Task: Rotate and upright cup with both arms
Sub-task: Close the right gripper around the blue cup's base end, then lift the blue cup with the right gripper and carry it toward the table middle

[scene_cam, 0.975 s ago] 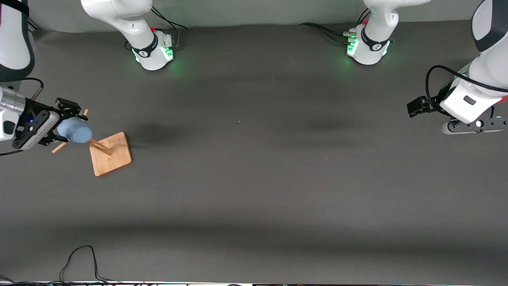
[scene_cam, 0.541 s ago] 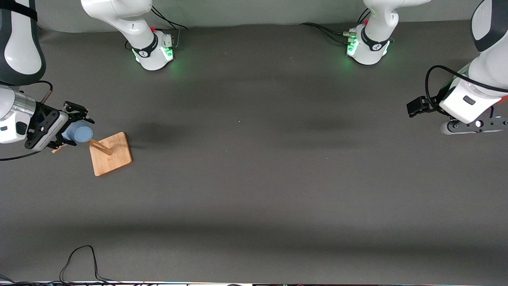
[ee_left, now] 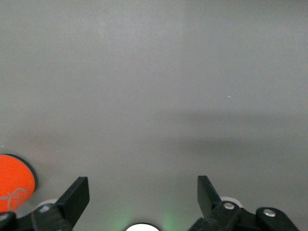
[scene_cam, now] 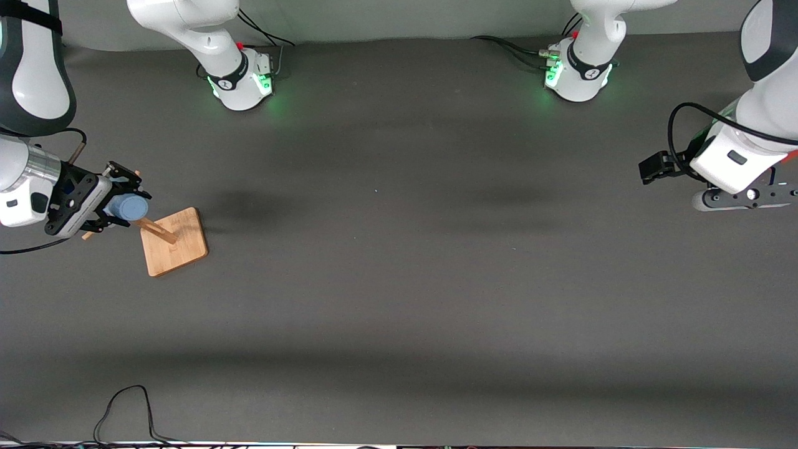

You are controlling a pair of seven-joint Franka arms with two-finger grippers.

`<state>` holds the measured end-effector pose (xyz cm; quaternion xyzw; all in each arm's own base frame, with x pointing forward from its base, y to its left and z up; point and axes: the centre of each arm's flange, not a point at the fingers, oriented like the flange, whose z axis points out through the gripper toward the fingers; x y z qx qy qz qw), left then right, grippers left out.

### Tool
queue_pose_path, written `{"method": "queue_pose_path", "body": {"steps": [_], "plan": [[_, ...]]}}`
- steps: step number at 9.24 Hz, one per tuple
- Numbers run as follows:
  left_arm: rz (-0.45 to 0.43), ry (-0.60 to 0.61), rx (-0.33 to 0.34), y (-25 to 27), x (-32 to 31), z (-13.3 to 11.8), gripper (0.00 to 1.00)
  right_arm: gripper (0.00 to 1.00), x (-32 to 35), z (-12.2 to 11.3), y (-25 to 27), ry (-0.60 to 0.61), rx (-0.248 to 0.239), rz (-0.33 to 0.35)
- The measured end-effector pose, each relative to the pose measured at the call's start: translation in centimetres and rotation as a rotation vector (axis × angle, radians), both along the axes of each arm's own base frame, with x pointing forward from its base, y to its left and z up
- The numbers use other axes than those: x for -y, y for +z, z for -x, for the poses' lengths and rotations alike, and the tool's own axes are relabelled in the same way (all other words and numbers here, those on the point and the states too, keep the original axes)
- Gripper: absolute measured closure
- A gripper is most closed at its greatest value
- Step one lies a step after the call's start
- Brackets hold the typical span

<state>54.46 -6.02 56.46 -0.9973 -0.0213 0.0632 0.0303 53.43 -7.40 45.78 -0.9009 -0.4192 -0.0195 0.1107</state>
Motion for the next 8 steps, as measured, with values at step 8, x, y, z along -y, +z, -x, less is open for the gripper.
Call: {"method": "queue_pose_path", "body": {"steps": [8], "plan": [[0.003, -0.017, 0.011, 0.4, 0.9, -0.2, 0.0, 0.27, -4.6, -1.9, 6.4, -0.064, 0.061, -0.083]]}}
